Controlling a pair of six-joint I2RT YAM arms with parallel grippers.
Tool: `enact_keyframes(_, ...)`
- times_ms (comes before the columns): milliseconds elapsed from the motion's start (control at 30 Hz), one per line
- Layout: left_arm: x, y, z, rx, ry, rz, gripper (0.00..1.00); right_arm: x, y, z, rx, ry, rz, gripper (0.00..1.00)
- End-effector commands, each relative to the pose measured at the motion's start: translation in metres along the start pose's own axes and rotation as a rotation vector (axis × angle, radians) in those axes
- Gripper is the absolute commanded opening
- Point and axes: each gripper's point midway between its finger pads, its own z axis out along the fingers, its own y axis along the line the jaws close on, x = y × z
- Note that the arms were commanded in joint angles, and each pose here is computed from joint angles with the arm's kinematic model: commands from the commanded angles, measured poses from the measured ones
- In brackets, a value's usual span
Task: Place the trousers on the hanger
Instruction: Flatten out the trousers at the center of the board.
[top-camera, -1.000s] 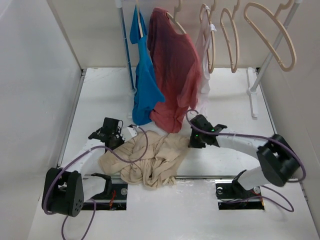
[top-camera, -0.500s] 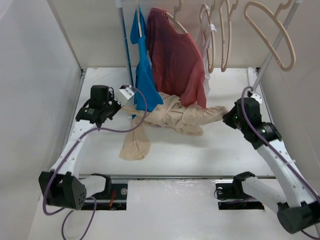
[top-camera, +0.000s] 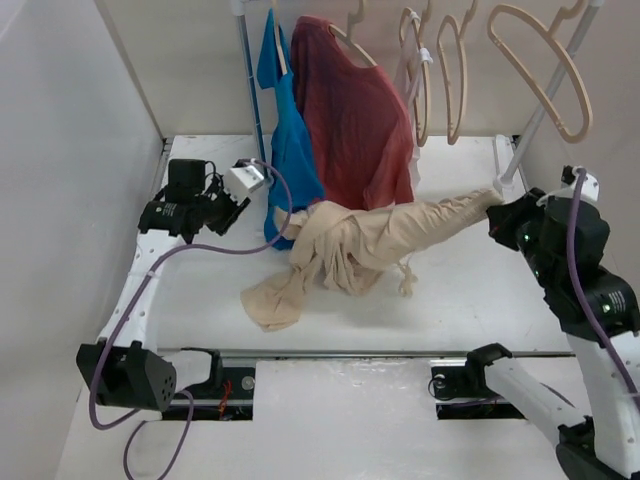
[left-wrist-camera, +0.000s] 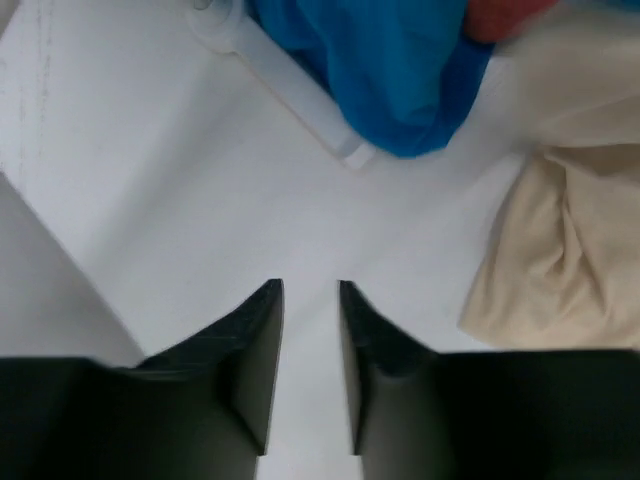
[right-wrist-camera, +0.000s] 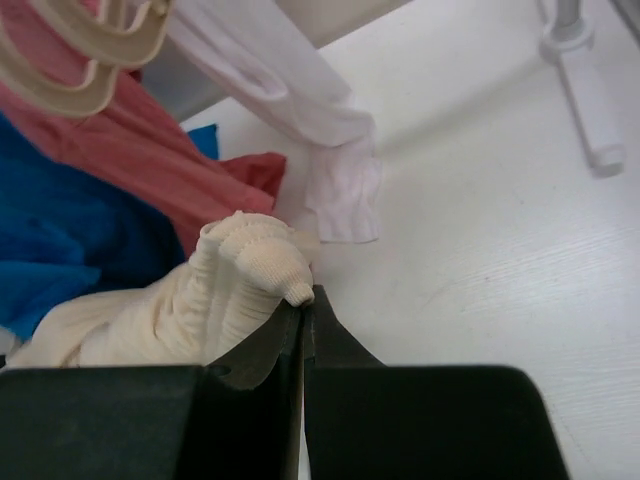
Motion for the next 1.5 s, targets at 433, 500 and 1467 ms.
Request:
enact_keyframes(433, -0.021, -0.067, 0.082, 0.15, 0.116, 0.087, 0.71, 0.08, -0.056, 0.175, 0.265, 0.435, -0.151, 1.0)
enact_keyframes(500, 0.015, -0.108, 0.084, 0.244, 0.194, 0.138, 0.73, 0.093, -0.071, 0.152, 0.287, 0.42, -0.096, 1.0)
enact_keyframes(1467, 0.044, -0.008, -0.002, -0.24, 0.123, -0.034, 0.0, 0.152, -0.122, 0.102, 0.396, 0.477, 0.083, 0.0)
